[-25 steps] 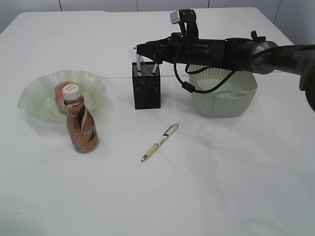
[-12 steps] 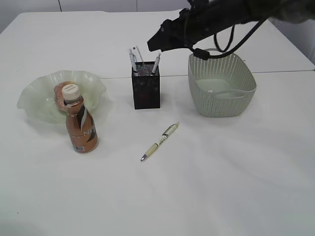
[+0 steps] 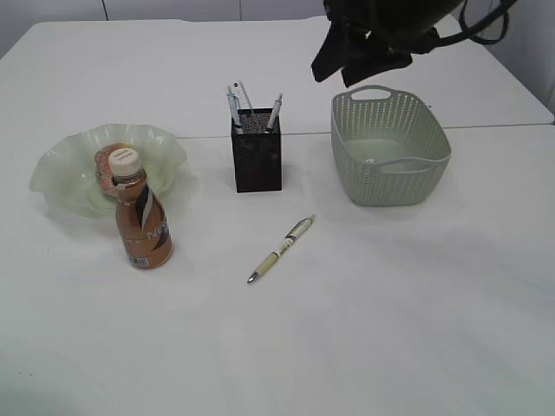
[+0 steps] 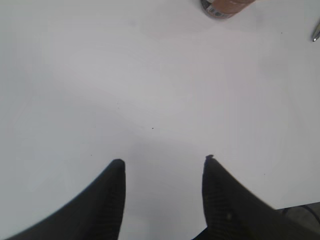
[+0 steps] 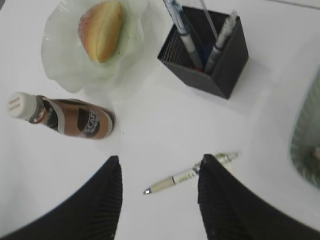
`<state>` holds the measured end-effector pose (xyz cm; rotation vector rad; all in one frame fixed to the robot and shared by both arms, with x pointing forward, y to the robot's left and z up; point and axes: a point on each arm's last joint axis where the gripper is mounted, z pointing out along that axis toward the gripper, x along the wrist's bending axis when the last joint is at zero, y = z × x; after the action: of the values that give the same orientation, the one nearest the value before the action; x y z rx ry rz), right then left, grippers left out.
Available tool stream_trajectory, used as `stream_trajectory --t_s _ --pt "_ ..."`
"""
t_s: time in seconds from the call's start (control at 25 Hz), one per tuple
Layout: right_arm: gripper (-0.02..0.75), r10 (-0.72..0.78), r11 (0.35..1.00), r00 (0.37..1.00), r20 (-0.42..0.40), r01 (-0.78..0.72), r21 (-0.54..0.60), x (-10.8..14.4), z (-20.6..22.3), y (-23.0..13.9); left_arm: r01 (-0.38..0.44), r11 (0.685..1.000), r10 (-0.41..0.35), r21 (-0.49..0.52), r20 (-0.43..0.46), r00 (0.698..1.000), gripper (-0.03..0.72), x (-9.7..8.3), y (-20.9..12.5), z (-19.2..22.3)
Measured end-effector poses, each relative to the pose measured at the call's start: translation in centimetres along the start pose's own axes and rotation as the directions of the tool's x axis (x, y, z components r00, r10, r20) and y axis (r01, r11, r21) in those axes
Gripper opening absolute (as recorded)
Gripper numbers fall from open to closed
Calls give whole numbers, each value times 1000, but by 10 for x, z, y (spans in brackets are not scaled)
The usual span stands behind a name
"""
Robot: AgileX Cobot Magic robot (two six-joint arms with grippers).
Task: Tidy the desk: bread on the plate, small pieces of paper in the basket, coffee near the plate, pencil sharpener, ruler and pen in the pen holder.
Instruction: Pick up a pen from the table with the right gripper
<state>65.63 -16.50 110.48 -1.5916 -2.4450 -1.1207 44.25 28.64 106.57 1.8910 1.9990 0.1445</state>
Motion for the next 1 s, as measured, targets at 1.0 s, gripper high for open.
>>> stream_trajectory --t_s 1.0 --pt "363 630 758 713 307 -651 -44 64 102 -58 31 996 -28 -80 46 999 370 -4 7 0"
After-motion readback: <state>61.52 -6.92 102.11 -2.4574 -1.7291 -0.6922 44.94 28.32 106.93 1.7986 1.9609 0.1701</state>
